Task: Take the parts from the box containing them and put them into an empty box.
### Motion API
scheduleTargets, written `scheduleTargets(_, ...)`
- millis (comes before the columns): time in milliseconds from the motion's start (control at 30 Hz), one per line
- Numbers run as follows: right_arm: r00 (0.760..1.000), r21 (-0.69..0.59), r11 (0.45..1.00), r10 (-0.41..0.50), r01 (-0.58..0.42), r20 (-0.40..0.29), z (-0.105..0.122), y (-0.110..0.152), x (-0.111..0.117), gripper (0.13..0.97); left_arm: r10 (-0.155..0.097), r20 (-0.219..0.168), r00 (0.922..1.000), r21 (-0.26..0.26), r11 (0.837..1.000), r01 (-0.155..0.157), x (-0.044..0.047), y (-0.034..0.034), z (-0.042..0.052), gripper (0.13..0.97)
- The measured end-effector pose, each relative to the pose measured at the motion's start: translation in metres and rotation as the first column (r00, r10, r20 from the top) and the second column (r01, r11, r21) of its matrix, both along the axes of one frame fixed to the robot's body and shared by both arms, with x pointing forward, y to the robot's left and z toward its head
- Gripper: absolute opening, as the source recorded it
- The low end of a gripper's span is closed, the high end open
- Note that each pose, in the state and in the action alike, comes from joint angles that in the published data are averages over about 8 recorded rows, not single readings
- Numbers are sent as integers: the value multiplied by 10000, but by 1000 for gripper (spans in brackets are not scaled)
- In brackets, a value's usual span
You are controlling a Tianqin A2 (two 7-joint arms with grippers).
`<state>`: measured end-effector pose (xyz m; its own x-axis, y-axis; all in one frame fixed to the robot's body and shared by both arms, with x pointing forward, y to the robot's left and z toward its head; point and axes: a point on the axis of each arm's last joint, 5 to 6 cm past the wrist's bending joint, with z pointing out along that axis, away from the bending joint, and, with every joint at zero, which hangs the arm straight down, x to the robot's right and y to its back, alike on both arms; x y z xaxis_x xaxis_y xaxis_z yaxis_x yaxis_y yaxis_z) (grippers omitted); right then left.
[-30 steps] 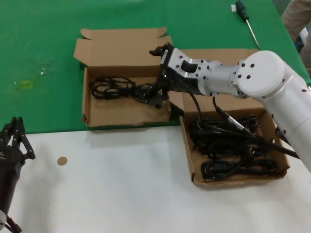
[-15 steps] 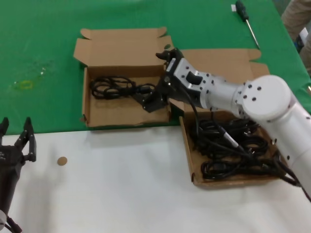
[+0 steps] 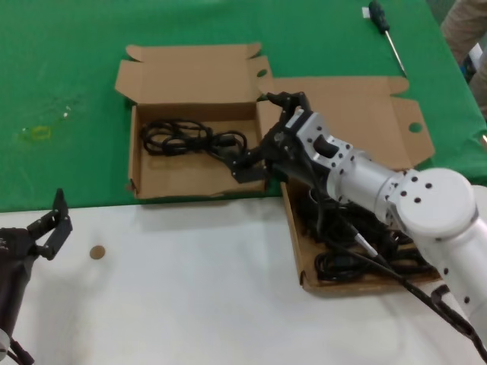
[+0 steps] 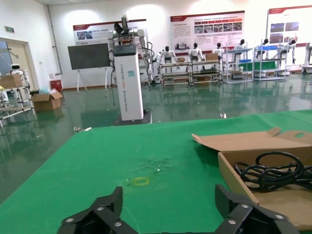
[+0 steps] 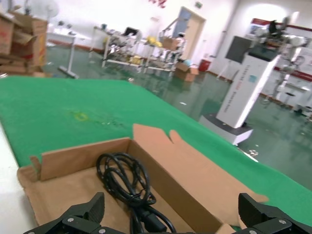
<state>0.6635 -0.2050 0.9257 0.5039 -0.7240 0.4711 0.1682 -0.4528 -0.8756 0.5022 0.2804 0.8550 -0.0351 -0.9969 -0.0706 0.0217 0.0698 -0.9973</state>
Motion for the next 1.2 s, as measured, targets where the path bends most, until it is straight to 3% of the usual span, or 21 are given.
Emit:
scheduleTargets(167, 9991, 594, 9974, -421, 419, 14, -109, -55, -132, 966, 0, 0, 10000, 0, 10000, 0, 0, 0, 0, 687)
scheduleTargets(300, 9970, 1042, 9915, -779, 776, -5, -191, -105, -242, 966, 0, 0, 10000, 1, 10000, 0, 0, 0, 0, 687)
scheduleTargets(567, 9879, 1877, 9701, -1547, 1539, -101, -339, -215, -475, 966, 0, 0, 10000, 2, 10000, 0, 0, 0, 0, 851)
scheduleTargets(867, 9689, 2684, 9318, -2454, 2444, -304, -479, -353, -752, 966, 0, 0, 10000, 2, 10000, 0, 0, 0, 0, 944)
scheduleTargets(1200, 9355, 3407, 8736, -3477, 3474, -623, -601, -518, -1080, 966, 0, 0, 10000, 0, 10000, 0, 0, 0, 0, 966)
